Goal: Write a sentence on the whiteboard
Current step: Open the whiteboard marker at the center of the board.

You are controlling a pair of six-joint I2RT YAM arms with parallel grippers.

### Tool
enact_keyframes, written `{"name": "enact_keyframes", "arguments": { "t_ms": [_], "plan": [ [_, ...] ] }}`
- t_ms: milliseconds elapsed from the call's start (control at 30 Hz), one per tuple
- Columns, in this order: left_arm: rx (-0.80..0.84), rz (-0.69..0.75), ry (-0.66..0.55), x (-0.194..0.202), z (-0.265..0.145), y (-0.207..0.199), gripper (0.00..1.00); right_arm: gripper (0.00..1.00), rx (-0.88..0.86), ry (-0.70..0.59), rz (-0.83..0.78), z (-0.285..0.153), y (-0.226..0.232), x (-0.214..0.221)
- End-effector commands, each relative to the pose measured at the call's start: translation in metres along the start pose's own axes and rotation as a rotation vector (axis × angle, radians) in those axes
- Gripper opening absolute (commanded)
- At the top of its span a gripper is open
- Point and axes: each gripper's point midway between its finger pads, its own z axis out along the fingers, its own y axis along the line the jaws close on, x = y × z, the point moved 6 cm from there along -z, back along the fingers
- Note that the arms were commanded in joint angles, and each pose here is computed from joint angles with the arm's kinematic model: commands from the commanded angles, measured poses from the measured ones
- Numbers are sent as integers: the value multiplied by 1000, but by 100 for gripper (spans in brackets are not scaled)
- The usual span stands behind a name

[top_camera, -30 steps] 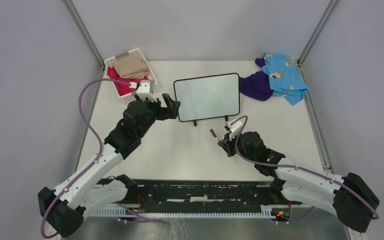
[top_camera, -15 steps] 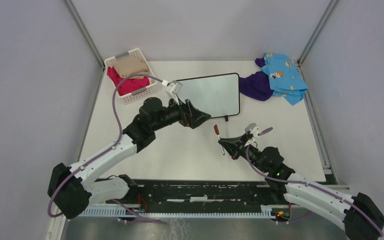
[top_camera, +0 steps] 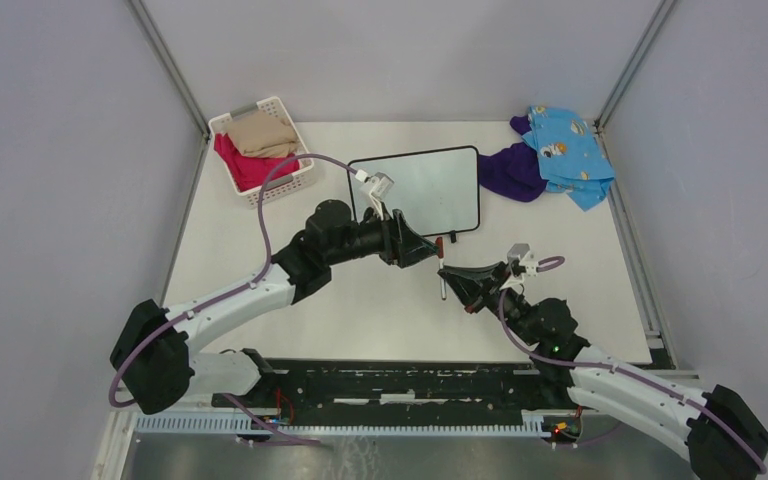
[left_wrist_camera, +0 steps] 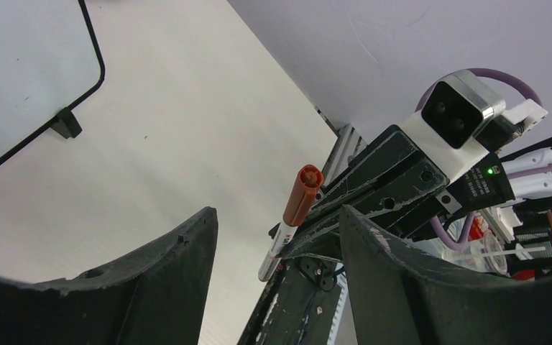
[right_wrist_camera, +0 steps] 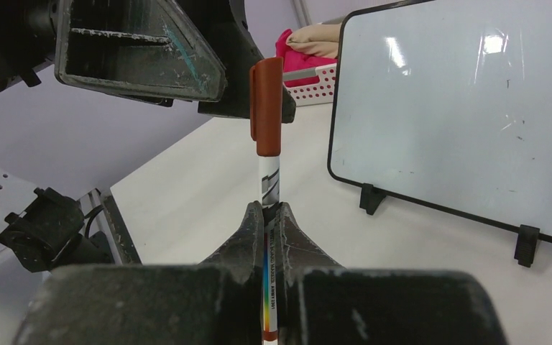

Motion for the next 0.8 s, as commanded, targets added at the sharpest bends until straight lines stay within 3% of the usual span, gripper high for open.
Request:
{"name": "enact_keyframes", "arguments": {
  "t_ms": [0,433,767],
  "plan": [
    [70,0,-69,-20,1,-21,68,0,-30,-88,37,7,9,-21],
    [107,9,-48,-17,6,-26,52,0,-79,-66,50,12,16,-22],
    [111,8,-28,-11,10,-26,46,0,-91,-64,61,14,18,-22]
  ]
}}
